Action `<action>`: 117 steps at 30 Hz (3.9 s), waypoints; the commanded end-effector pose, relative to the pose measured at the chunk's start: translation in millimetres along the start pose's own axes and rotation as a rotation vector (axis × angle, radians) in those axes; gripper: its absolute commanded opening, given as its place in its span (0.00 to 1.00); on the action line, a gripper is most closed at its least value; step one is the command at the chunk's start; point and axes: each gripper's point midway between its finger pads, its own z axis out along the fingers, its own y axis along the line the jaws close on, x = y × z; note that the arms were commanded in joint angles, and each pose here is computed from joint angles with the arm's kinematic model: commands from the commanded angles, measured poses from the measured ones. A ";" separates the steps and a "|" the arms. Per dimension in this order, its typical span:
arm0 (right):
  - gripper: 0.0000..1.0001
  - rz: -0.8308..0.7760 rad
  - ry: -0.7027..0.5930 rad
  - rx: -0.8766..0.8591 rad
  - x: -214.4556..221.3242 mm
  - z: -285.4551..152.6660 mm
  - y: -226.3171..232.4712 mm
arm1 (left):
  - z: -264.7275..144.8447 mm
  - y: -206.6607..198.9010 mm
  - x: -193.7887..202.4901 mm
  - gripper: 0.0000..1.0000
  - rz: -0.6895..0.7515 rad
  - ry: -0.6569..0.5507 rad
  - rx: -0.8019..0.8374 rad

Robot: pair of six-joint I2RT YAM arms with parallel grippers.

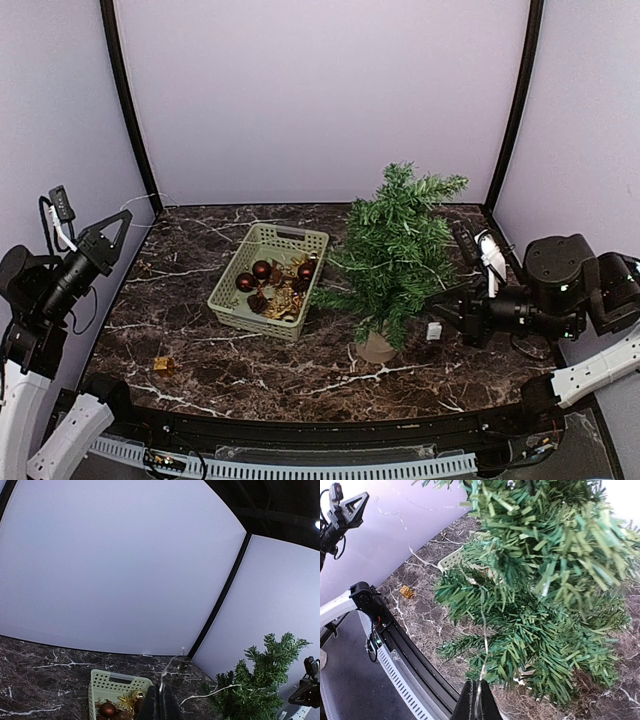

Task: Decorate the small christmas tree
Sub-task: Place the side of the string light on the branch.

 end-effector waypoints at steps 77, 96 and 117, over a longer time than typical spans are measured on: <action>0.00 -0.069 -0.067 -0.298 -53.9 24.7 81.5 | 45.6 -48.8 102.6 0.98 0.255 0.589 0.253; 0.00 -0.069 -0.070 -0.355 -57.1 22.4 92.7 | 143.4 -135.8 189.2 0.77 0.401 0.643 0.472; 0.00 -0.078 -0.075 -0.355 -58.5 23.0 93.7 | 156.3 -152.5 210.7 0.31 0.316 0.648 0.568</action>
